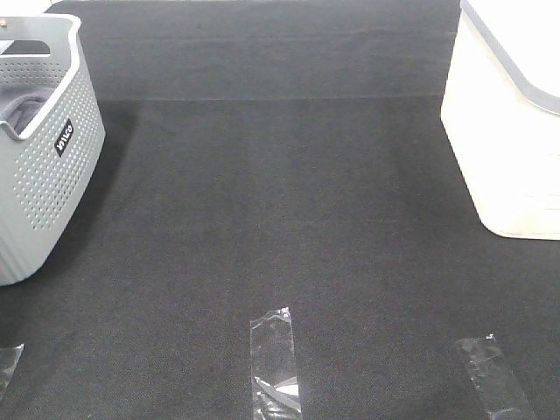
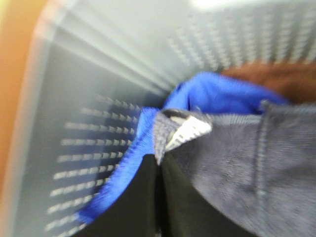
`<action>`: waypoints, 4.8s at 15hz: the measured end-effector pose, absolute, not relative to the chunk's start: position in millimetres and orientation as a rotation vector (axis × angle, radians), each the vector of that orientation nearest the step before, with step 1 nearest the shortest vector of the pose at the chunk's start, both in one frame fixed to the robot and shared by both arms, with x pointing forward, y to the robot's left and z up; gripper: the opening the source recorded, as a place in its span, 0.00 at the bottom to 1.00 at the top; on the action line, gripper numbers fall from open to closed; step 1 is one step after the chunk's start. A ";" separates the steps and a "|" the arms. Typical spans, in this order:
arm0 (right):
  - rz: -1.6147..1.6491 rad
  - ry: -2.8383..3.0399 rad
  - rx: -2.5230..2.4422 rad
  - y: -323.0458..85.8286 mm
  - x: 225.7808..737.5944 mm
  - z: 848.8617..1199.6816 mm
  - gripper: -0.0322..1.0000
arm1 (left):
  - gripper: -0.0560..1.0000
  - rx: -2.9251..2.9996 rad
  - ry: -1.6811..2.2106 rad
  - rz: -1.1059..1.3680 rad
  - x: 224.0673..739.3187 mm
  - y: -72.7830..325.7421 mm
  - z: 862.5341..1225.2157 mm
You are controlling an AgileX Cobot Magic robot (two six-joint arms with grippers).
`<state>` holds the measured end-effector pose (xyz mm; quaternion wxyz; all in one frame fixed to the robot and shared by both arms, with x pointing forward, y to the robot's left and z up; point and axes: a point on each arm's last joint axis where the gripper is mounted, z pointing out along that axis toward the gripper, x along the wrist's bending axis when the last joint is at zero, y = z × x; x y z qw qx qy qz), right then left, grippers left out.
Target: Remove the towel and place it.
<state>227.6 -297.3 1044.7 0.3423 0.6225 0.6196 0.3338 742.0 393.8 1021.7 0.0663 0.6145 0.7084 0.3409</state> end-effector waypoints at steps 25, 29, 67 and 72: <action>1.357 2.241 1.240 -244.0 310.6 1065.9 0.64 | 0.05 2.214 0.597 0.414 541.4 76.1 1230.8; 1.683 2.286 0.926 -228.3 365.1 1066.9 0.64 | 0.05 2.172 0.519 0.314 534.7 68.5 1233.9; 1.878 2.643 0.649 -124.1 508.0 923.7 0.33 | 0.05 2.014 0.450 0.332 536.5 60.2 1246.6; 1.889 2.667 0.931 -124.7 508.9 922.7 0.03 | 0.05 2.064 0.550 0.424 543.8 67.9 1242.1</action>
